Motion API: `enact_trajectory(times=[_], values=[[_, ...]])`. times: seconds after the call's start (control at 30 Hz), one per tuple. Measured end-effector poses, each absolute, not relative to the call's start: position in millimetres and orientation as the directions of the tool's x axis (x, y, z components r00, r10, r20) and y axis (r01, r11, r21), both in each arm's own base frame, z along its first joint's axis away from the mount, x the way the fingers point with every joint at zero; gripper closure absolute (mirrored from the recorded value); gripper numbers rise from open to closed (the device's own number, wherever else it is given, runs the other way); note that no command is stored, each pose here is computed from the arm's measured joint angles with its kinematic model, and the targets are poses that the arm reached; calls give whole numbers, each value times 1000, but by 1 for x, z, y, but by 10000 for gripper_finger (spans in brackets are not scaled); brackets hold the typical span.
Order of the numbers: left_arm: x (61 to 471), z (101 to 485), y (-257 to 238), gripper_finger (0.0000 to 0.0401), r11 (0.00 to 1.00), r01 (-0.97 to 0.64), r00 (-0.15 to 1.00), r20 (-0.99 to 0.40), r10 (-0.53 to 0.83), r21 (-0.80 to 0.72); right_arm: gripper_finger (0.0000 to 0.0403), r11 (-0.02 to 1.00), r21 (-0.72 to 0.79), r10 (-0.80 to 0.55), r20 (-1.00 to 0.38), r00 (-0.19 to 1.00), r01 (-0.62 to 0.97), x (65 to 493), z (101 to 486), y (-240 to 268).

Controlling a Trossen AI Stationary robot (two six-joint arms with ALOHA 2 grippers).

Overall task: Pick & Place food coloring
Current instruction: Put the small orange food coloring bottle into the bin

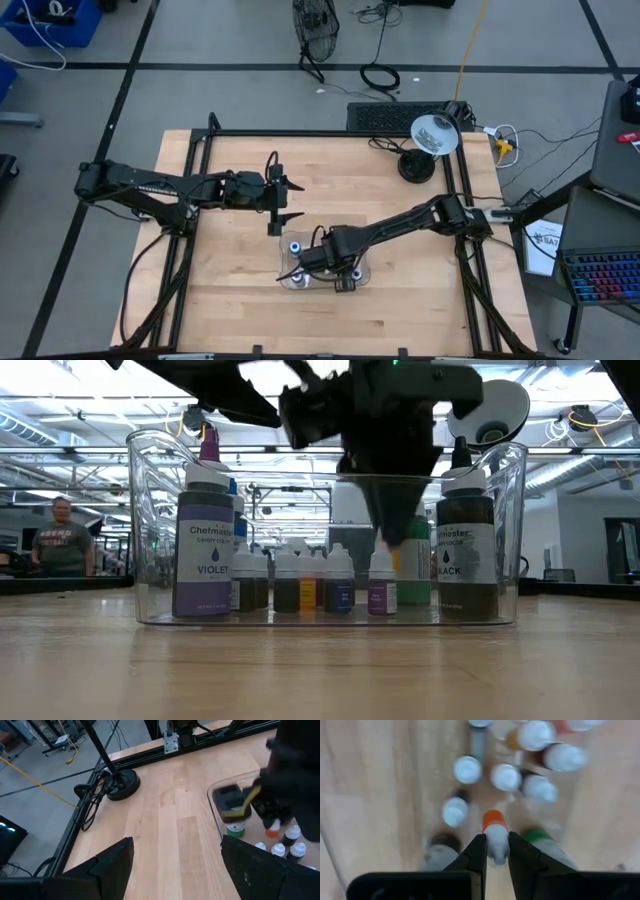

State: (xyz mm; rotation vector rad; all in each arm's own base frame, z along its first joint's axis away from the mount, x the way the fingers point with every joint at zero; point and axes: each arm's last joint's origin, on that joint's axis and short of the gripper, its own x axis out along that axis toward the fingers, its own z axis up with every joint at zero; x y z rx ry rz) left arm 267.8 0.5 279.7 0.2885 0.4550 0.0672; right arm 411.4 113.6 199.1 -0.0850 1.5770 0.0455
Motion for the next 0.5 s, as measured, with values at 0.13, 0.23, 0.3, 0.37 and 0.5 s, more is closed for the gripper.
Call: enact_trajectory(times=[0.13,0.23,0.3,0.37,0.5], values=[[268,280,1,105,957,0,897,-423,128,289,362,997,4,2,-1000,-20,-83,411,189,112],[268,280,1,105,957,0,897,-423,128,288,362,996,9,9,-1000,-6,-94,411,185,112],[268,280,1,105,958,-1,897,-423,128,288,362,995,34,33,-999,-14,-94,411,182,111],[268,280,1,105,958,-1,897,-423,128,288,362,994,62,61,-998,-19,-91,411,179,111],[268,280,1,105,959,-3,897,-423,128,284,353,993,82,79,-996,-29,-83,410,177,109]])
